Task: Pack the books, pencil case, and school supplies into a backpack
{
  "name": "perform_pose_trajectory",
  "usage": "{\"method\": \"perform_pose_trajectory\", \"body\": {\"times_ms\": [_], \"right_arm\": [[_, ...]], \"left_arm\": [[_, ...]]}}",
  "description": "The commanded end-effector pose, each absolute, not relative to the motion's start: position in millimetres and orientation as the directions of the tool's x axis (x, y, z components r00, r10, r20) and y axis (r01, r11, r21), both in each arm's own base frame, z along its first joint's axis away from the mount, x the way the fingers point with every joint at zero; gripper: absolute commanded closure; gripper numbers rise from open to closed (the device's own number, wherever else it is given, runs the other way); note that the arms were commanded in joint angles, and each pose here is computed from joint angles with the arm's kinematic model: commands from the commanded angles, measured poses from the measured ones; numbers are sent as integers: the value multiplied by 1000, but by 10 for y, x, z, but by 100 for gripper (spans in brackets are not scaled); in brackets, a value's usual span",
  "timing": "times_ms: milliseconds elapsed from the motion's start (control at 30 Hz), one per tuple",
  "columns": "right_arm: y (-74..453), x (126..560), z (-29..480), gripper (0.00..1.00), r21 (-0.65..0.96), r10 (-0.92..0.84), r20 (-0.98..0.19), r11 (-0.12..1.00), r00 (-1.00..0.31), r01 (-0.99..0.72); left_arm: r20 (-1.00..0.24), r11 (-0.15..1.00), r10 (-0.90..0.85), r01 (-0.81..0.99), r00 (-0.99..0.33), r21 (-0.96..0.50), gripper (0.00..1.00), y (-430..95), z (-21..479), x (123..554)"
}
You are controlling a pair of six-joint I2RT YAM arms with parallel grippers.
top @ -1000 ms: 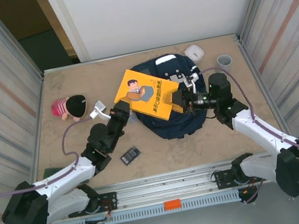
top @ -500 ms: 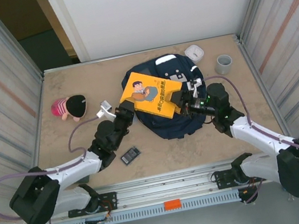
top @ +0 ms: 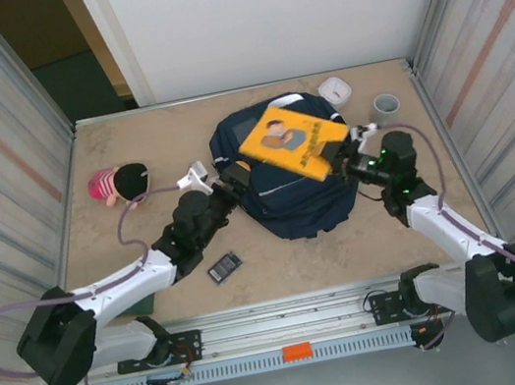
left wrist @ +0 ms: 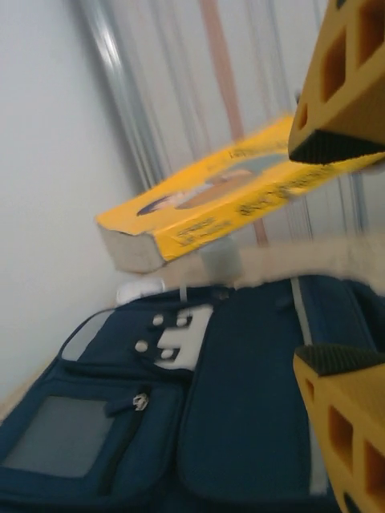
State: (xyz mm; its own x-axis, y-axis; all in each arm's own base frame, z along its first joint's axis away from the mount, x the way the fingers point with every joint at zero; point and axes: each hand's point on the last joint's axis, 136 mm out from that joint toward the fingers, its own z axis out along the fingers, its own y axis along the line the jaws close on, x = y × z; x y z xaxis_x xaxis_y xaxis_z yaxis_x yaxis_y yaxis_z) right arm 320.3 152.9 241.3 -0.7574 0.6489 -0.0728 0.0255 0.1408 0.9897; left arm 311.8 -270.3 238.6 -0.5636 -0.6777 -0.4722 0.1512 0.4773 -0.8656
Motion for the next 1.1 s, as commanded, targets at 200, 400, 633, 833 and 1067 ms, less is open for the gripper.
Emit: {"method": "perform_pose_trajectory", "body": {"times_ms": [200,400,633,833,1067], "right_arm": [[634,3356,2690,100,937,718,-295,348,-630,-42],[413,3327,2650,100,909,735,-343,417,-584,-10],[444,3192,2717,100,875,695,-423,479,-582,-65],[397,3133,2635,100,850,686,-444,526,-577,-28],[319,3099,2555,100,824,691,-459,566,-559,22]], "left_arm": [[-889,841,105,518,-446,-160,25,-2854,2306,3118],[-748,577,603,799,-278,169,18,-3540,1705,3187],[-670,436,708,885,-225,163,13,-4115,1329,3374],[-659,380,727,912,-193,152,9,-4320,1131,3449],[-588,402,786,880,-190,254,21,-4288,727,3756]]}}
